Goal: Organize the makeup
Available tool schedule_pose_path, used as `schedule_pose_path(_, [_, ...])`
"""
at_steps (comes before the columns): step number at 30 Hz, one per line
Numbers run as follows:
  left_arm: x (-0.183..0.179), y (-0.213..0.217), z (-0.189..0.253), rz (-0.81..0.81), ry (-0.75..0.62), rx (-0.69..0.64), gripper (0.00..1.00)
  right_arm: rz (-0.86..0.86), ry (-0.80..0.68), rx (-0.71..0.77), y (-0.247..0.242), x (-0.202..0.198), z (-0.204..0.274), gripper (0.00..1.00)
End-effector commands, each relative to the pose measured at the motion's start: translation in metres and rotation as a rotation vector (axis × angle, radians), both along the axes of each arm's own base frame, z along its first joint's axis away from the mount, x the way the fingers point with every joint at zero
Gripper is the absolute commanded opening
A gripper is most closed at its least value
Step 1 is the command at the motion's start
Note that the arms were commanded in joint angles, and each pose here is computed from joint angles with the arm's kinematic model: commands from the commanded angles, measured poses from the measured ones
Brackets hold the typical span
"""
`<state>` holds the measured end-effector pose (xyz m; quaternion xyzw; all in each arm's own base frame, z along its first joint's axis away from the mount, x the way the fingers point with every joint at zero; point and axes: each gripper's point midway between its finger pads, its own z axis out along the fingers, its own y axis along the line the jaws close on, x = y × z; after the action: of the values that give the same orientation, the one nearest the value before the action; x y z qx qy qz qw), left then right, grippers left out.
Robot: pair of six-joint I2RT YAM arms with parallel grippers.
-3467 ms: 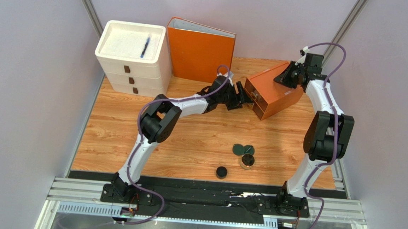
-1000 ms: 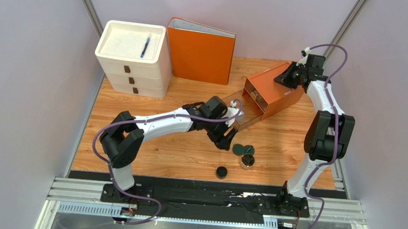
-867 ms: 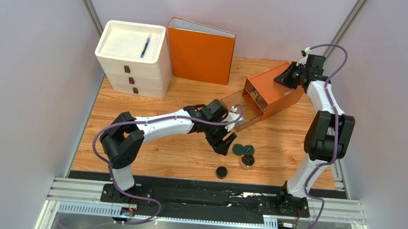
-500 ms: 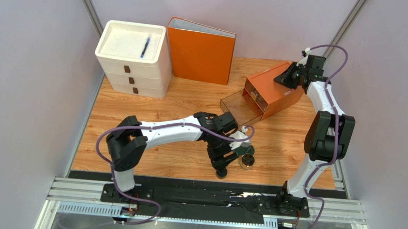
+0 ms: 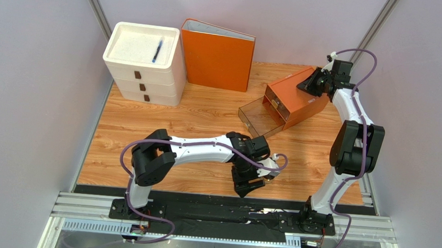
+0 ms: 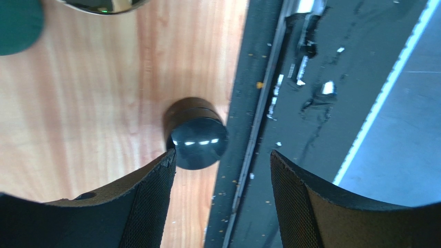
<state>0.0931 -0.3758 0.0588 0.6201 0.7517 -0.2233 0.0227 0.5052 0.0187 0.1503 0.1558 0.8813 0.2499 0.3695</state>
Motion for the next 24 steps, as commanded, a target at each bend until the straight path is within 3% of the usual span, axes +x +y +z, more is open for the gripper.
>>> schedule_pose_path(1, [0.021, 0.0, -0.011, -0.015, -0.099, 0.034, 0.72, 0.0, 0.554, -0.032, 0.004, -0.102, -0.13, 0.0])
schedule_pose_path(9, [0.021, 0.0, -0.038, -0.041, -0.078, 0.086, 0.71, -0.002, 0.559, -0.038, 0.003, -0.103, -0.131, 0.0])
schedule_pose_path(14, [0.019, 0.002, -0.047, -0.058, -0.067, 0.105, 0.62, -0.004, 0.557, -0.04, 0.003, -0.103, -0.131, 0.0])
schedule_pose_path(15, [0.019, 0.003, -0.048, -0.06, -0.062, 0.108, 0.59, -0.004, 0.559, -0.04, 0.003, -0.103, -0.131, 0.0])
schedule_pose_path(19, [0.017, 0.003, -0.049, -0.066, -0.047, 0.118, 0.05, -0.003, 0.56, -0.04, 0.003, -0.103, -0.132, 0.0])
schedule_pose_path(20, [0.018, 0.004, -0.05, -0.064, -0.051, 0.128, 0.0, -0.003, 0.56, -0.04, 0.003, -0.103, -0.132, 0.0])
schedule_pose_path(24, [0.027, 0.007, -0.048, -0.068, -0.103, 0.149, 0.0, -0.001, 0.558, -0.036, 0.003, -0.102, -0.132, 0.0])
